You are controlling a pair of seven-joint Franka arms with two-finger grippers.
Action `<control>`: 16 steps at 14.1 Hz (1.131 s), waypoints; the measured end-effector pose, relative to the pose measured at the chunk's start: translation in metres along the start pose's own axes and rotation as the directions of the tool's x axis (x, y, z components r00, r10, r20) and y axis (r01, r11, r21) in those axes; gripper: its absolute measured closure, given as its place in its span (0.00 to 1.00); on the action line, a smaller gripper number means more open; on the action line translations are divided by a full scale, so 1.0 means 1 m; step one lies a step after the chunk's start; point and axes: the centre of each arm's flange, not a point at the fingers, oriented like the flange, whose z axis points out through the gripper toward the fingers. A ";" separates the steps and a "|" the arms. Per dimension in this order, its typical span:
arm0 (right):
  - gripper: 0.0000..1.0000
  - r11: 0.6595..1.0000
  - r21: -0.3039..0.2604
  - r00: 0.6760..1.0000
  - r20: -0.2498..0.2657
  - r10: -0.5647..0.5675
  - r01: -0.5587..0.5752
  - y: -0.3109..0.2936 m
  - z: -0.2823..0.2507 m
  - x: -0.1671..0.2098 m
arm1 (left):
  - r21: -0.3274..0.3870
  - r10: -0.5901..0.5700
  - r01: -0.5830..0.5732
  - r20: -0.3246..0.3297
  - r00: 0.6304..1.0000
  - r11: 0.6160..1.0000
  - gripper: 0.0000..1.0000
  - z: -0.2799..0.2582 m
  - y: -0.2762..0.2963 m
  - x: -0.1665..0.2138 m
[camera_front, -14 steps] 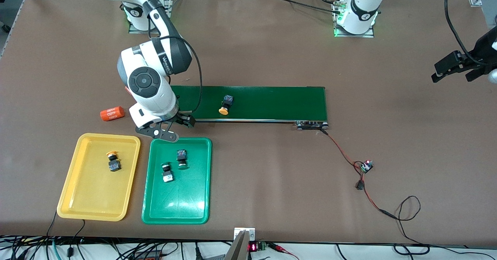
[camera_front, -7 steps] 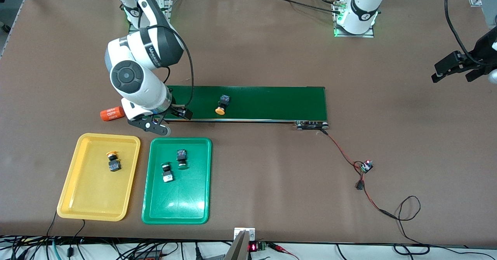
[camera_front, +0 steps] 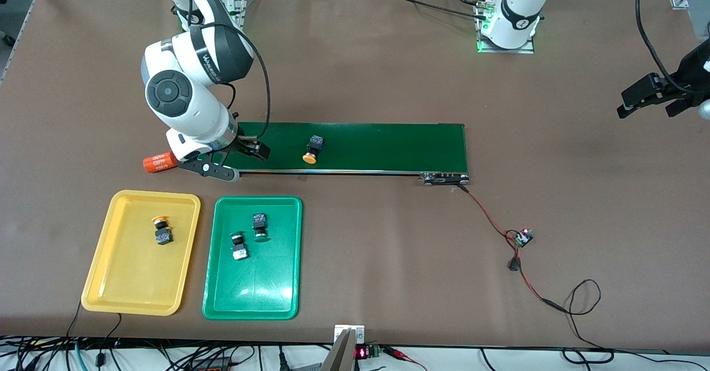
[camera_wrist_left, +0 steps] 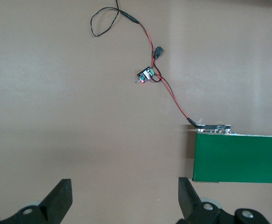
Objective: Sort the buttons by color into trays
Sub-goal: 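Move the right gripper back over the belt toward the yellow button, then follow the yellow-capped button along the belt with the right gripper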
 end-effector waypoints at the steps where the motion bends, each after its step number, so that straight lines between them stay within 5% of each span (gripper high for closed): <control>1: 0.00 1.000 -0.002 1.000 -0.004 -0.019 0.019 -0.001 0.001 -0.001 | 0.001 -0.008 0.008 0.000 1.000 1.000 0.00 0.000 -0.004 0.000; 16: 0.00 0.995 -0.010 0.995 -0.005 -0.102 0.102 -0.057 0.093 -0.020 | 0.003 -0.018 0.018 0.005 1.000 1.000 0.00 0.006 -0.010 0.004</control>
